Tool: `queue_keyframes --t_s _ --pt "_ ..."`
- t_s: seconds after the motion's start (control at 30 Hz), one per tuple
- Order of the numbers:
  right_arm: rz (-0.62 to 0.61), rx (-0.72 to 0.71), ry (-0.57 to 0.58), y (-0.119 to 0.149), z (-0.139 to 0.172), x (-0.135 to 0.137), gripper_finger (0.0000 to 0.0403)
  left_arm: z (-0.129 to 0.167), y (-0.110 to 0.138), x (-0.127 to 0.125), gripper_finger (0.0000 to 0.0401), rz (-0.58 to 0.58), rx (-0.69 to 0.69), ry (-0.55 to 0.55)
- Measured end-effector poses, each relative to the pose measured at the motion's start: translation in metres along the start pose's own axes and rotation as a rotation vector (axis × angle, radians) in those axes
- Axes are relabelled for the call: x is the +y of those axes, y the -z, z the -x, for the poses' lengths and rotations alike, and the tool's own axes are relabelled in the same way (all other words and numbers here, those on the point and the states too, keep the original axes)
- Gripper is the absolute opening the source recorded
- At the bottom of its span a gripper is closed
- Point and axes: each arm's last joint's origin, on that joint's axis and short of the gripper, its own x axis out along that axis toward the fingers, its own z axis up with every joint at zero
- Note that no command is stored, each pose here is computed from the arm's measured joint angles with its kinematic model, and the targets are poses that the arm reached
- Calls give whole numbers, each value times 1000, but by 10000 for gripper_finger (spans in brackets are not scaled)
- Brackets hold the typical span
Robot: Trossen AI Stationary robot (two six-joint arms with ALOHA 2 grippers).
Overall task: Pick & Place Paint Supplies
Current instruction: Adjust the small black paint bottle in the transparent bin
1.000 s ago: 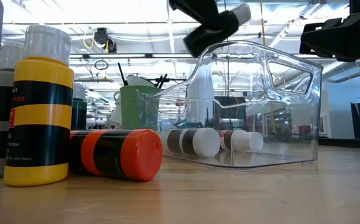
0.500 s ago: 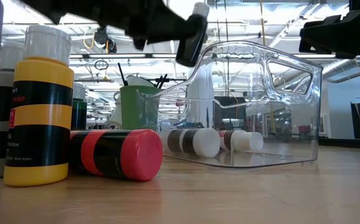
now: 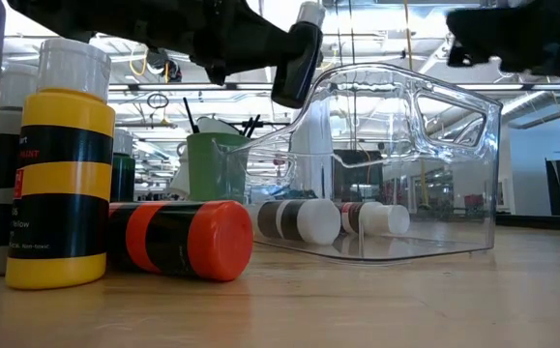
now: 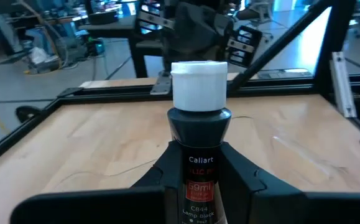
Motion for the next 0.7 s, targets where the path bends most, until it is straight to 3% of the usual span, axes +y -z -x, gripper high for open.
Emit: queue_keyframes --t_s 0.2,0.37,0.53,0.7 --pt "-9 130 -108 -8 -52 -15 126 0 0 0 56 -32 -6 37" --pt "8 98 -117 -10 -91 -30 192 0 -1 -3 56 -49 -12 54" --pt "15 53 -105 1 -103 -40 228 2 -1 -7 56 -80 -12 67" --pt "-102 -79 -151 6 -105 -54 228 1 0 -6 56 -88 -8 63"
